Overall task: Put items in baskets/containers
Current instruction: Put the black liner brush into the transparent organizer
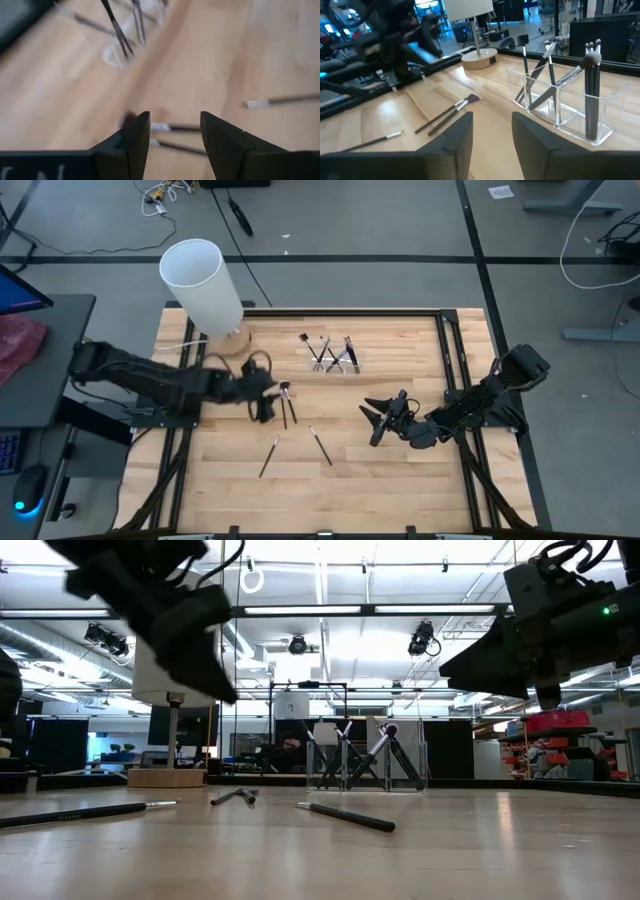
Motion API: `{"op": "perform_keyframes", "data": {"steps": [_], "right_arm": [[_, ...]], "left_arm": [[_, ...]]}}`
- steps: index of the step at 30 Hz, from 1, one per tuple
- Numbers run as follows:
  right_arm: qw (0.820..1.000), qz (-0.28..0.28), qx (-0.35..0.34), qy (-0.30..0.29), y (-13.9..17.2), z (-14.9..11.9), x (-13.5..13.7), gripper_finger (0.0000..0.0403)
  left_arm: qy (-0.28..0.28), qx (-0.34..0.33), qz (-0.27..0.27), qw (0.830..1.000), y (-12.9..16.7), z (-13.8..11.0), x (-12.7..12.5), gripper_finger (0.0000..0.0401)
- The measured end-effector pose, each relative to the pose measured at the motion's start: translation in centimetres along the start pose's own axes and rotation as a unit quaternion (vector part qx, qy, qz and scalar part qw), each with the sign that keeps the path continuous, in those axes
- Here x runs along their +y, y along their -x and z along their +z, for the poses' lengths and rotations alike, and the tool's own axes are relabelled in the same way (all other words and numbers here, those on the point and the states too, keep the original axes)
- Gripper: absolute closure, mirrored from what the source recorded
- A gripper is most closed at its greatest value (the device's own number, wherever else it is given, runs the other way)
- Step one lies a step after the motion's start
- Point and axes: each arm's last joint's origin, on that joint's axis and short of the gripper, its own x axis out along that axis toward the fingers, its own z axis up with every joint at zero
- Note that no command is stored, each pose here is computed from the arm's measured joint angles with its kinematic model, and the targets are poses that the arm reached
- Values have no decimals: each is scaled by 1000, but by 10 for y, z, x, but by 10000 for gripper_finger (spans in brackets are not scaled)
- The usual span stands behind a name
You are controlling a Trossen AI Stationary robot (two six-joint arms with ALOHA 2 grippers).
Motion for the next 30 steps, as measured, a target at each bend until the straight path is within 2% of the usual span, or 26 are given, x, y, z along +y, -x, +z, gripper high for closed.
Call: {"op": "perform_keyframes", "data": {"steps": [7,12,14,17,21,30], "right_arm": [[1000,-6,2,3,-2,-1,-2,266],[1000,-8,2,-6,-2,-1,-2,266],[1000,-8,2,-6,-2,-1,-2,266],[1000,-8,3,-6,-2,-1,-2,266],[1000,-8,2,-2,-2,-1,-2,266],[1000,-10,6,5,-3,-2,-3,266]], "left_arm": [[45,24,-2,999,9,-57,-27,224],[112,-8,17,994,21,-90,-36,224],[135,-21,10,991,27,-98,-41,224],[150,-41,-27,987,35,-102,-54,224],[148,-82,-47,985,41,-104,-75,224],[67,-66,10,995,13,-127,-108,224]]}}
